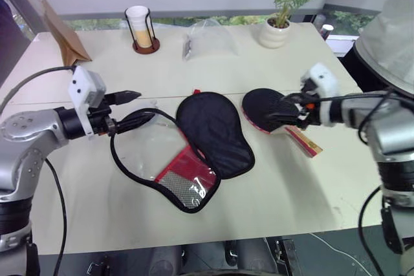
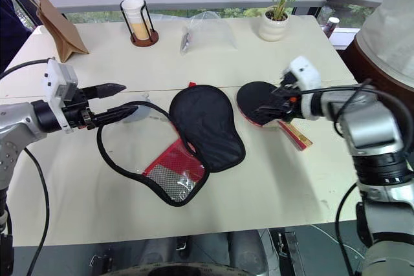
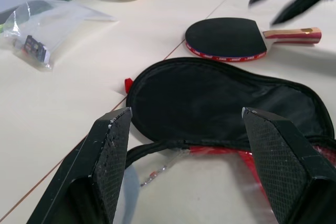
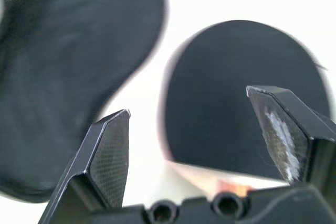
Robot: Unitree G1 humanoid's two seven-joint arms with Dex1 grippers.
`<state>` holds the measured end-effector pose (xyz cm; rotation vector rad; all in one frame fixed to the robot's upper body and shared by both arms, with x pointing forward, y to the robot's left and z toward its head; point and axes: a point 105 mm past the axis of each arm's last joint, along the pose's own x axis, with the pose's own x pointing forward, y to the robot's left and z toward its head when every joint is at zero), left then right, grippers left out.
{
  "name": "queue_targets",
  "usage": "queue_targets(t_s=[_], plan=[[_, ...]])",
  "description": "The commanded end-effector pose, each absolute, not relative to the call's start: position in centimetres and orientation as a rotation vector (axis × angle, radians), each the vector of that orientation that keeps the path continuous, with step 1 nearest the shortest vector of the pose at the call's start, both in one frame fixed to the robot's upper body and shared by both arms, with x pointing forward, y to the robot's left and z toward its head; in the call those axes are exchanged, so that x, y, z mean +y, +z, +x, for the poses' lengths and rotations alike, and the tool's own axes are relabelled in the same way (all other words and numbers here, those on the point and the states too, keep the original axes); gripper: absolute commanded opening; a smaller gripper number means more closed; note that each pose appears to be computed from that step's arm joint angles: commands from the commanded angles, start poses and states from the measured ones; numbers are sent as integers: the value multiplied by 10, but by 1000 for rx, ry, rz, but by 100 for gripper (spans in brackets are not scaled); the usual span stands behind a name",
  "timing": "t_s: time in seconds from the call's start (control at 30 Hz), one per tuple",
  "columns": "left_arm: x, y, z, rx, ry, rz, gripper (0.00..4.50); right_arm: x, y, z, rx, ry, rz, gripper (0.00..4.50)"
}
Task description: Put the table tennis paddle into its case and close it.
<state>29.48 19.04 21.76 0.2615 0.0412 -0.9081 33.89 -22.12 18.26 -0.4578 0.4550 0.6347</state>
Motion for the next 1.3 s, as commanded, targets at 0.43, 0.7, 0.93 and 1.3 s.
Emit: queue_targets(t_s=[0.43, 0.7, 0.93, 1.3], plan=[[176, 224, 299, -7, -966, 271, 346, -268, 118, 325, 659, 403, -359, 386], [178, 223, 303, -2, -966, 275, 346, -269, 113, 329, 666, 387, -284, 113], [177, 219, 304, -1, -971, 264, 346, -279, 157, 328, 574, 290, -262, 98], [169, 222, 320, -23, -1002, 264, 346, -190, 199, 318, 491, 420, -197, 98]])
